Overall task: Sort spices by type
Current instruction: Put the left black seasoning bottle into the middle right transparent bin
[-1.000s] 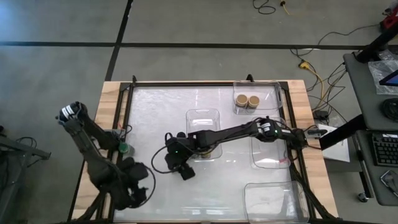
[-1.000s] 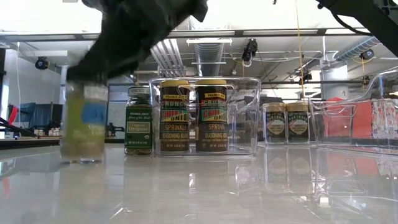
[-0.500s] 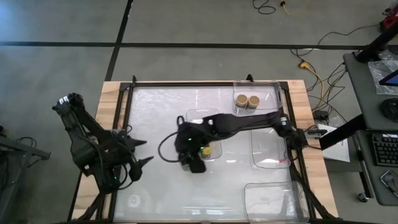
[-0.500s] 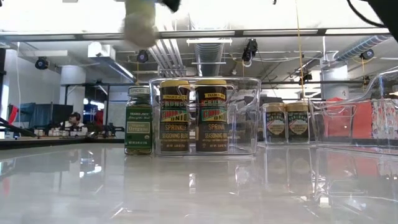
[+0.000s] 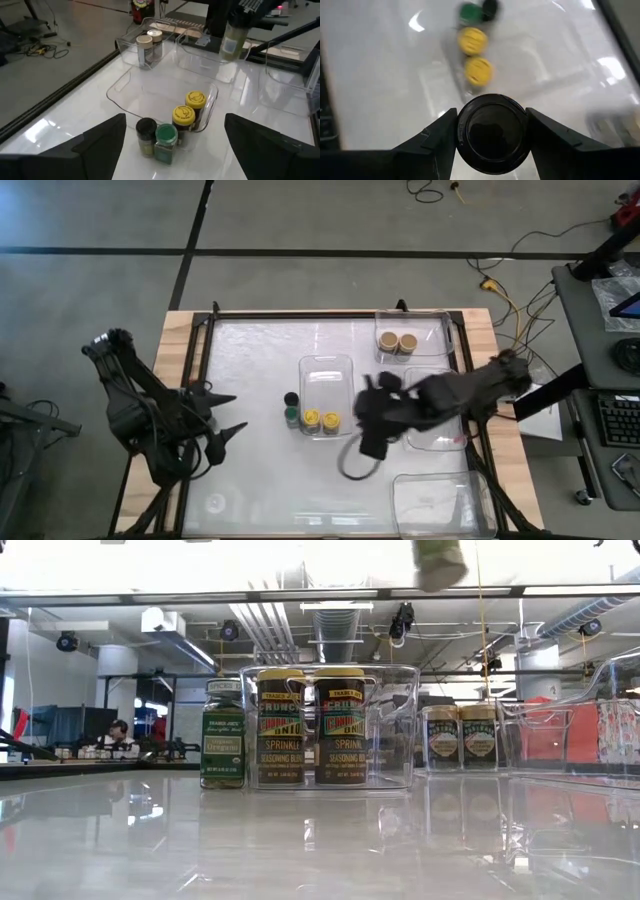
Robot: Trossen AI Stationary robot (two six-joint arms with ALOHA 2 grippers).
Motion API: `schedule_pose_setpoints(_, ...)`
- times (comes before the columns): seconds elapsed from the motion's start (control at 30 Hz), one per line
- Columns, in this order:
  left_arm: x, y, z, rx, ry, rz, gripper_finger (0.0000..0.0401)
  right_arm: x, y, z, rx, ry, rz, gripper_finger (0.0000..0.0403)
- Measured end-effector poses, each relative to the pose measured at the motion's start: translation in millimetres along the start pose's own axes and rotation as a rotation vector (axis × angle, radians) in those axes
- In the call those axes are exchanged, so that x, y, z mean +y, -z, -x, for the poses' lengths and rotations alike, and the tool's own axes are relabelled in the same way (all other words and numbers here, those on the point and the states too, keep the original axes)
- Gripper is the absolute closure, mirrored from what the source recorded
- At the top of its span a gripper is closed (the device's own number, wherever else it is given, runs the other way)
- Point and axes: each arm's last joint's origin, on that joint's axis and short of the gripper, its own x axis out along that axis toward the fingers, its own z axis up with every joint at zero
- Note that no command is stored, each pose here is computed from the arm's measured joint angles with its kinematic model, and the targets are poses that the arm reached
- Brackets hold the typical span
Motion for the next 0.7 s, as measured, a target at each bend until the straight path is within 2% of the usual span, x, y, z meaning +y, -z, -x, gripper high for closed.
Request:
schedule_pose_setpoints(0.2, 8, 1, 1, 0.002, 0.006, 0.01, 0.0079, -24, 54, 30, -0.065, 0.16, -0.232, 0.02)
schedule_pose_setpoints(0.4, 12, 3, 1, 0.006, 0.031, 0.066, 0.0079, -49, 93, 31, -0.072, 0.195, -0.367, 0.0203)
schedule_pose_setpoints(0.5, 5, 4, 0, 0.028, 0.089, 0.065, 0.0079, -65, 104, 38, -0.087, 0.18, -0.416, 0.0205)
schedule_pose_setpoints(0.7, -25, 8, -17, -0.008, 0.283, 0.105, 0.0079, -86, 115, 56, -0.114, 0.138, -0.461, 0.0205)
